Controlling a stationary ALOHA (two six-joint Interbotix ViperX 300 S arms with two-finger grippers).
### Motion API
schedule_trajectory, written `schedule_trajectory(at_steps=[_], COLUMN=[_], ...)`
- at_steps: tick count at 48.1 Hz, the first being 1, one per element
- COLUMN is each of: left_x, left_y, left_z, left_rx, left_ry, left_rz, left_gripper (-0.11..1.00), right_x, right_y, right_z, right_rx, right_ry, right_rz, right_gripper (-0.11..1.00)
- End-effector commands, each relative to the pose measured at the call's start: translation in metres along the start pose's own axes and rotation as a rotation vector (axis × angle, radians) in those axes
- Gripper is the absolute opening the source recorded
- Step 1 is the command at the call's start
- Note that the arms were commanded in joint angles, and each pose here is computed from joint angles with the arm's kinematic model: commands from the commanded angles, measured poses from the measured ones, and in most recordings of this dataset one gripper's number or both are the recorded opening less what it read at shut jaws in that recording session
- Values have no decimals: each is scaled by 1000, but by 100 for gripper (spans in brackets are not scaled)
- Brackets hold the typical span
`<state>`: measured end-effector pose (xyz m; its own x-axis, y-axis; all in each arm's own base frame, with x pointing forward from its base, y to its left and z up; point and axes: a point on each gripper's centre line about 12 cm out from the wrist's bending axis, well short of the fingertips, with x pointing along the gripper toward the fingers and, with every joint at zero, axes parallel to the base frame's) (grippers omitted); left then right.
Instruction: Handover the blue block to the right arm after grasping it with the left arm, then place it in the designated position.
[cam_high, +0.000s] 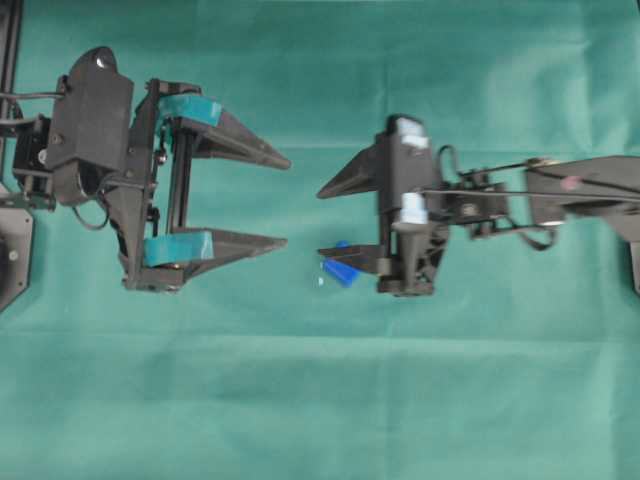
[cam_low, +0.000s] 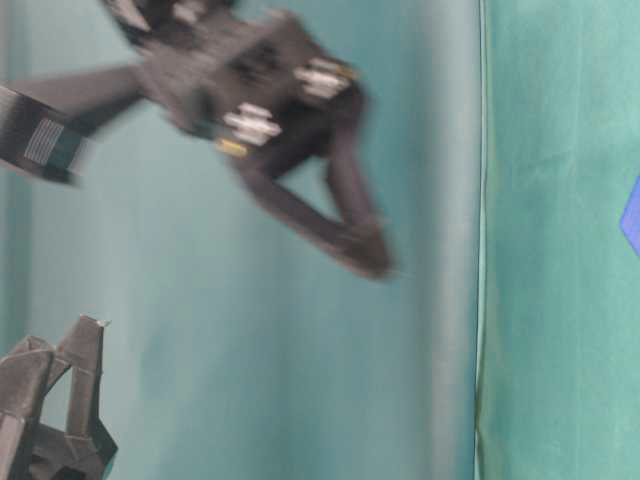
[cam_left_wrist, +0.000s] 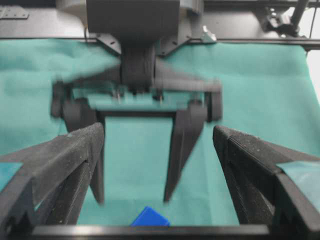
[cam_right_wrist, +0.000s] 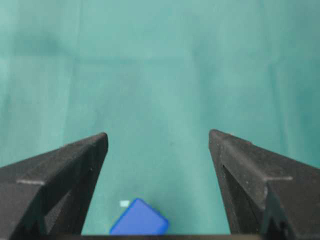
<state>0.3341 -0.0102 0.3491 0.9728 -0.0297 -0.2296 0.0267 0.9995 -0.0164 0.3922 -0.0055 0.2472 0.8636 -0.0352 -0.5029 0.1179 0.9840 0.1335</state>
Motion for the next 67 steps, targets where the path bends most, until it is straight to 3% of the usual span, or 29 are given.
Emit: schedule_trajectory(at_steps=[1, 24, 39, 67], left_x=[-2, -2, -2, -2], left_y=[-1, -1, -1, -1], left_z=[13, 13, 13, 13], left_rx=[5, 5, 4, 2], left_ry=[-38, -38, -38, -38], left_rz=[-3, -3, -3, -3], left_gripper=[100, 100, 100, 100], right_x=[-28, -105, -122, -122], right_y=[2, 3, 4, 3], right_z=[28, 70, 73, 71], right_rx=[-11, -51, -49, -51], right_ry=[-80, -256, -297, -294], right_rz=[0, -4, 4, 3], right_gripper=[82, 82, 82, 82])
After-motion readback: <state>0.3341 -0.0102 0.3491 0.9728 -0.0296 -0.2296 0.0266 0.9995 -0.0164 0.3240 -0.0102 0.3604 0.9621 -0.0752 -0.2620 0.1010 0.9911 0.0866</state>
